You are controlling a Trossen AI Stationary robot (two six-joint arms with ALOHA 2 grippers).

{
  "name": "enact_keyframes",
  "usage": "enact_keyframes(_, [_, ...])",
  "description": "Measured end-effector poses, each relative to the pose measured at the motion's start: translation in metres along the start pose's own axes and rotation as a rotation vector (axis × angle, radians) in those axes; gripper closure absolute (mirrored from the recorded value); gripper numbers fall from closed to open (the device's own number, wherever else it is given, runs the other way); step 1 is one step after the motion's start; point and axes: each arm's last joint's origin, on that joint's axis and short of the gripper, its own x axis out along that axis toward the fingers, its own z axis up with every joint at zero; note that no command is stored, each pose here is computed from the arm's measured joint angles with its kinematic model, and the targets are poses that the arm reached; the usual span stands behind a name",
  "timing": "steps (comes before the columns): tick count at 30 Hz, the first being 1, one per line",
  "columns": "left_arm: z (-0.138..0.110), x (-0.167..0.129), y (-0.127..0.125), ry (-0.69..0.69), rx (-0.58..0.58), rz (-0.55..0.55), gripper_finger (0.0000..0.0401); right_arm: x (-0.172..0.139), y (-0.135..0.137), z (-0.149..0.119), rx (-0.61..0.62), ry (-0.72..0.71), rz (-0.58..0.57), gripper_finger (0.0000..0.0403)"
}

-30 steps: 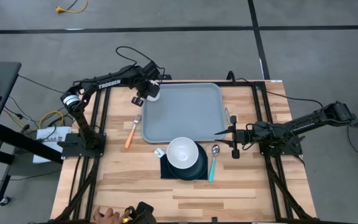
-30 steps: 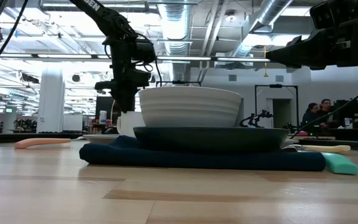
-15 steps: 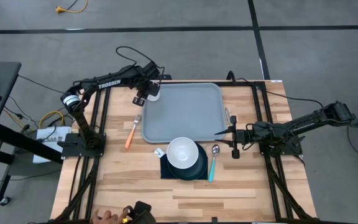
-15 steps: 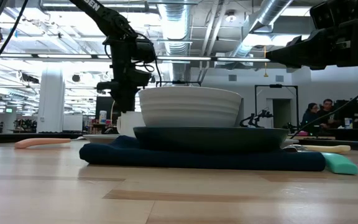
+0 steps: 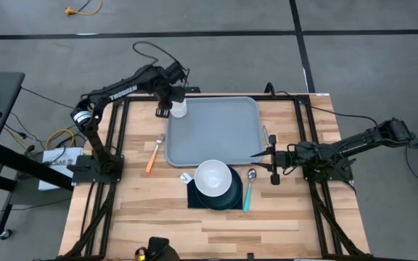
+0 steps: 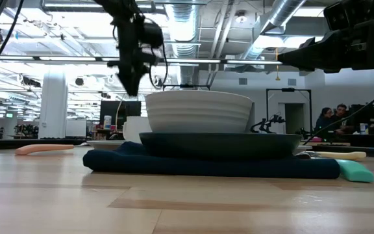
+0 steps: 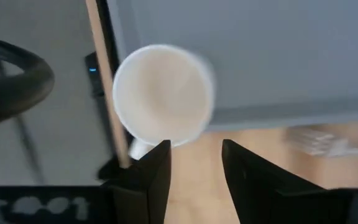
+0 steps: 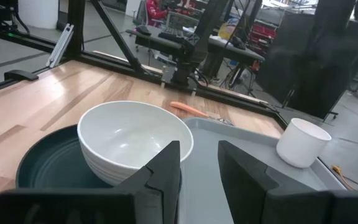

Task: Set up tray
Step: Remove the white bowl from the green plate

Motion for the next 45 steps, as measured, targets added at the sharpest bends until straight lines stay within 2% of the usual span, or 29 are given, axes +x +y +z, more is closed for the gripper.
enact_keyframes(3, [0.002,-0.027,-0.002,-0.049,-0.186,-0.102,0.0268,0.0,0.0,0.0,0.0,0.0,0.0,0.0301])
enact_keyframes(6, [0.006,-0.044,-0.013,-0.036,-0.479,-0.212,0.027,0.0,0.0,0.0,0.0,0.0,0.001,0.0301])
enact_keyframes(8, [0.01,-0.049,-0.027,-0.001,-0.556,-0.327,0.0272,0.0,0.0,0.0,0.0,0.0,0.002,0.0301])
enact_keyframes(11, [0.023,-0.055,-0.054,0.003,-0.501,-0.491,0.0275,0.0,0.0,0.0,0.012,-0.002,0.003,0.0301])
enact_keyframes(14, [0.042,-0.061,-0.082,-0.019,-0.437,-0.564,0.0275,0.0,0.0,0.0,0.04,-0.003,0.002,0.0301])
enact_keyframes(17, [0.063,-0.066,-0.11,-0.045,-0.377,-0.533,0.0275,0.0,0.0,0.0,0.06,-0.003,0.002,0.0301])
enact_keyframes(22, [0.089,-0.077,-0.164,-0.102,-0.179,-0.436,0.0275,0.0,0.0,0.0,0.063,-0.004,0.003,0.0301])
enact_keyframes(29, [0.098,-0.094,-0.235,-0.107,0.048,-0.38,0.0275,0.0,0.0,0.0,0.063,-0.004,0.003,0.0301])
enact_keyframes(33, [0.097,-0.105,-0.26,-0.159,0.166,-0.387,0.0276,0.0,0.0,0.0,0.064,-0.004,0.003,0.0301])
enact_keyframes(37, [0.088,-0.131,-0.262,-0.316,0.204,-0.43,0.0276,0.0,0.0,0.0,0.079,-0.003,0.003,0.0301])
enact_keyframes(41, [0.059,-0.15,-0.255,-0.539,0.176,-0.398,0.0276,0.0,0.0,0.0,0.094,-0.001,0.004,0.0301])
enact_keyframes(45, [0.015,-0.133,-0.247,-0.72,0.042,-0.3,0.0276,0.0,0.0,0.0,0.113,0.003,0.006,0.0301])
